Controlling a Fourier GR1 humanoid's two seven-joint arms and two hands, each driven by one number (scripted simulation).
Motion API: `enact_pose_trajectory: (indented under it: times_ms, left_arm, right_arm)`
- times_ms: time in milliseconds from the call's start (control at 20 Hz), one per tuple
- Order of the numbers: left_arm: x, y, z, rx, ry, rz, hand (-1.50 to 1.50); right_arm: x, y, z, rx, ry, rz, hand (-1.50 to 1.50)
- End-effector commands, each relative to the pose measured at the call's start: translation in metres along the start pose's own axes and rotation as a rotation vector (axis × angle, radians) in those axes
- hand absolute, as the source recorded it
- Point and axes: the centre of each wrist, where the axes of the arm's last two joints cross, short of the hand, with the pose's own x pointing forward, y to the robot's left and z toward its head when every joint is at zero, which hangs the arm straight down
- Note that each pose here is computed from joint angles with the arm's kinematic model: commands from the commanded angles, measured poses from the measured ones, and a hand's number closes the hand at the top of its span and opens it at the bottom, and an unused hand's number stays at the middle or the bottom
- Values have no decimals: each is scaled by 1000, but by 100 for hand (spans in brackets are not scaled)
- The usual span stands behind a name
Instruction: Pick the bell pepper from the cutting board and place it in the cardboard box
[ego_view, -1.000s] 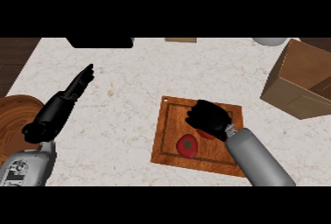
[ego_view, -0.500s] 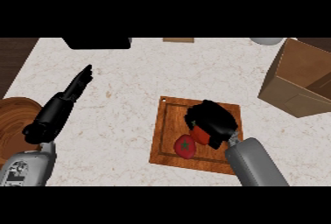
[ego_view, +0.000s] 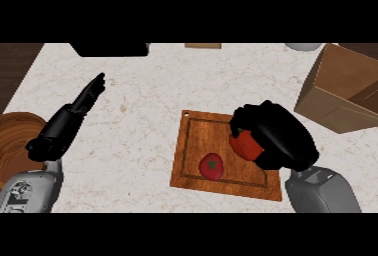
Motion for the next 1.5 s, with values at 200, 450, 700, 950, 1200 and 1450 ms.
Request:
enact_pose_trajectory:
  times_ms: [200, 450, 700, 950, 1200, 1450]
  left_arm:
    - [3, -10, -2, 11, -14, -12, 0]
    - [3, -18, -4, 2, -21, 1, 0]
    - [-7, 8, 0, 1, -25, -9, 0]
    - [11, -1, -15, -22, -31, 4, 0]
    - [7, -7, -8, -34, -42, -11, 0]
    - [3, -13, -7, -40, -49, 14, 0]
  right_arm:
    - [-25, -62, 10, -275, 369, -159, 150]
    - [-77, -107, 4, -378, 487, -183, 150]
    - [-125, -116, 0, -365, 592, -167, 150]
    - [-171, -120, 14, -194, 621, -38, 150]
    - [-214, -111, 34, 82, 733, -111, 150]
    - [-245, -116, 53, 208, 728, -111, 150]
